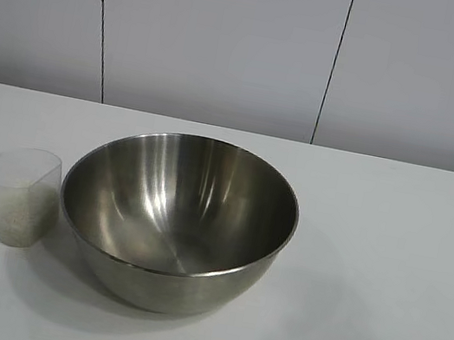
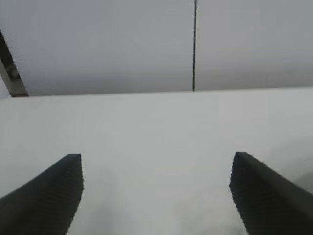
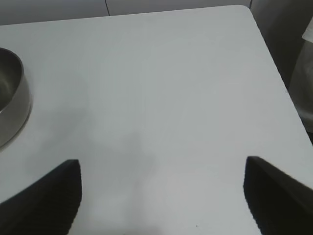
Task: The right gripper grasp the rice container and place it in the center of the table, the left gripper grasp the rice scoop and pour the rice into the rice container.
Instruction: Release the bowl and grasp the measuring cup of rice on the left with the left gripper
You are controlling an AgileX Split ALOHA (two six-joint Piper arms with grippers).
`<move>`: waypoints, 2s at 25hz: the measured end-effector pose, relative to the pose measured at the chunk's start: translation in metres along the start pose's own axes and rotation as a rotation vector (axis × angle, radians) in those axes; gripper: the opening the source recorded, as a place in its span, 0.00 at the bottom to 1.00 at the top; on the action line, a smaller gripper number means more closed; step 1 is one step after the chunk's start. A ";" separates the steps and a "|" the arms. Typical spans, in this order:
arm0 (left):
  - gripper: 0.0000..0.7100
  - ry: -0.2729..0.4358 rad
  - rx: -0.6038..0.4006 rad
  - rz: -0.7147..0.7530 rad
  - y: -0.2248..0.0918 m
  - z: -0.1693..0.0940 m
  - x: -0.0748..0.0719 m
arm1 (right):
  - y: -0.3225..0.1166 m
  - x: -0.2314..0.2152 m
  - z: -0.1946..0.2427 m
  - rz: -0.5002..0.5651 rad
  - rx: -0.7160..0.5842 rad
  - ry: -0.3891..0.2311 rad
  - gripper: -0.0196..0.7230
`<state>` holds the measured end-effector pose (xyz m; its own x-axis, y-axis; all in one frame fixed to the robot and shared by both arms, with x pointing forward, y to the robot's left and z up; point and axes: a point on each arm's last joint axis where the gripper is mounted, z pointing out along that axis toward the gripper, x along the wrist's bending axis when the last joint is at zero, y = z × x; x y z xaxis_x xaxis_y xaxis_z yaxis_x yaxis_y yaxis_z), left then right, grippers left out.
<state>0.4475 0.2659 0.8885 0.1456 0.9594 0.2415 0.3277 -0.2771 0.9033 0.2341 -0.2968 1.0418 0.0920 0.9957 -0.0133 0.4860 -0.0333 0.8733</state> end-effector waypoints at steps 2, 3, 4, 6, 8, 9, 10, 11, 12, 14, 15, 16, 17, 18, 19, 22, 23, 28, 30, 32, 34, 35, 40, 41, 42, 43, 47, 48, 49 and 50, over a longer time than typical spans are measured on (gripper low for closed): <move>0.76 0.011 0.022 0.005 -0.005 -0.004 0.003 | 0.000 0.000 0.000 0.000 0.001 0.000 0.87; 0.76 0.016 0.029 0.005 -0.007 -0.005 0.005 | 0.000 0.000 0.000 0.000 0.001 0.000 0.87; 0.76 0.014 0.030 0.007 -0.007 -0.005 0.007 | 0.000 0.000 0.000 0.000 0.000 0.000 0.87; 0.76 -0.011 0.024 0.021 -0.007 -0.005 0.007 | 0.000 0.000 0.000 0.000 0.000 0.000 0.87; 0.76 -0.045 0.012 0.041 -0.007 -0.005 0.006 | 0.000 0.000 0.000 0.000 0.000 0.000 0.87; 0.76 -0.052 0.009 0.046 -0.007 -0.005 0.006 | 0.000 0.000 0.000 0.000 0.000 0.000 0.87; 0.76 -0.050 0.010 0.046 -0.007 -0.005 0.007 | 0.000 0.000 0.000 0.000 0.000 0.000 0.87; 0.76 -0.043 0.013 0.043 -0.008 -0.005 0.009 | 0.000 0.000 0.000 0.000 0.000 0.000 0.87; 0.76 -0.038 0.014 0.042 -0.008 -0.005 0.010 | 0.000 0.000 0.000 0.000 0.000 0.000 0.87; 0.76 -0.034 0.011 0.040 -0.008 -0.005 0.012 | 0.000 0.000 0.000 0.000 0.000 0.000 0.87; 0.76 -0.038 0.014 0.042 -0.009 -0.004 0.011 | 0.000 0.000 0.000 0.000 0.000 0.000 0.87; 0.76 -0.046 0.025 0.045 -0.012 -0.003 0.010 | 0.000 0.000 0.000 0.000 0.000 0.000 0.87; 0.76 -0.055 0.042 0.046 -0.016 -0.002 0.009 | 0.000 0.000 0.000 0.000 0.000 0.000 0.87; 0.76 -0.070 0.068 0.051 -0.021 -0.001 0.007 | 0.000 0.000 0.000 0.000 0.000 0.000 0.87; 0.76 -0.083 0.095 0.053 -0.027 0.001 0.005 | 0.000 0.000 0.000 0.000 0.000 0.000 0.87; 0.76 -0.121 0.141 0.063 -0.037 0.005 0.000 | 0.000 0.000 0.000 0.000 0.000 0.000 0.87; 0.76 -0.125 0.145 0.065 -0.038 0.007 0.000 | 0.000 0.000 0.000 0.000 0.000 0.000 0.87; 0.76 -0.125 0.140 0.066 -0.040 0.027 -0.002 | 0.000 0.000 0.000 0.000 0.000 0.000 0.87; 0.76 -0.125 0.141 0.066 -0.041 0.034 -0.003 | 0.000 0.000 0.000 0.000 0.000 0.000 0.87; 0.76 -0.123 0.132 0.066 -0.041 0.041 -0.003 | 0.000 0.000 0.000 0.000 -0.002 0.000 0.87; 0.76 -0.122 0.126 0.066 -0.041 0.046 -0.004 | 0.000 0.000 0.000 0.000 -0.001 0.000 0.87; 0.76 -0.121 0.120 0.066 -0.040 0.050 -0.004 | 0.000 0.000 0.000 0.000 -0.001 0.000 0.87; 0.76 -0.117 0.098 0.067 -0.037 0.060 -0.004 | 0.000 0.000 0.000 0.000 -0.001 0.000 0.87; 0.76 -0.116 0.091 0.067 -0.036 0.061 -0.004 | 0.000 0.000 0.000 0.000 -0.001 0.000 0.87; 0.76 -0.118 0.086 0.069 -0.035 0.062 -0.004 | 0.000 0.000 0.000 0.000 -0.001 0.000 0.87; 0.76 -0.125 0.083 0.073 -0.035 0.062 -0.004 | 0.000 0.000 0.000 0.000 -0.001 0.000 0.87; 0.74 -0.150 0.063 0.084 -0.032 0.065 -0.006 | 0.000 0.000 0.000 0.000 -0.001 0.000 0.87; 0.73 -0.152 0.057 0.083 -0.031 0.066 -0.007 | 0.000 0.000 0.000 0.000 -0.001 0.000 0.87; 0.71 -0.153 0.052 0.083 -0.030 0.068 -0.007 | 0.000 0.000 0.000 0.000 -0.001 0.000 0.87; 0.70 -0.153 0.048 0.083 -0.029 0.068 -0.007 | 0.000 0.000 0.000 0.000 -0.001 0.000 0.87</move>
<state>0.5007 0.2640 0.8365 0.3136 0.9148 0.2546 0.3525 -0.3611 0.8633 0.2342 -0.2968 1.0419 0.0920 0.9957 -0.0133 0.4853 -0.0332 0.8737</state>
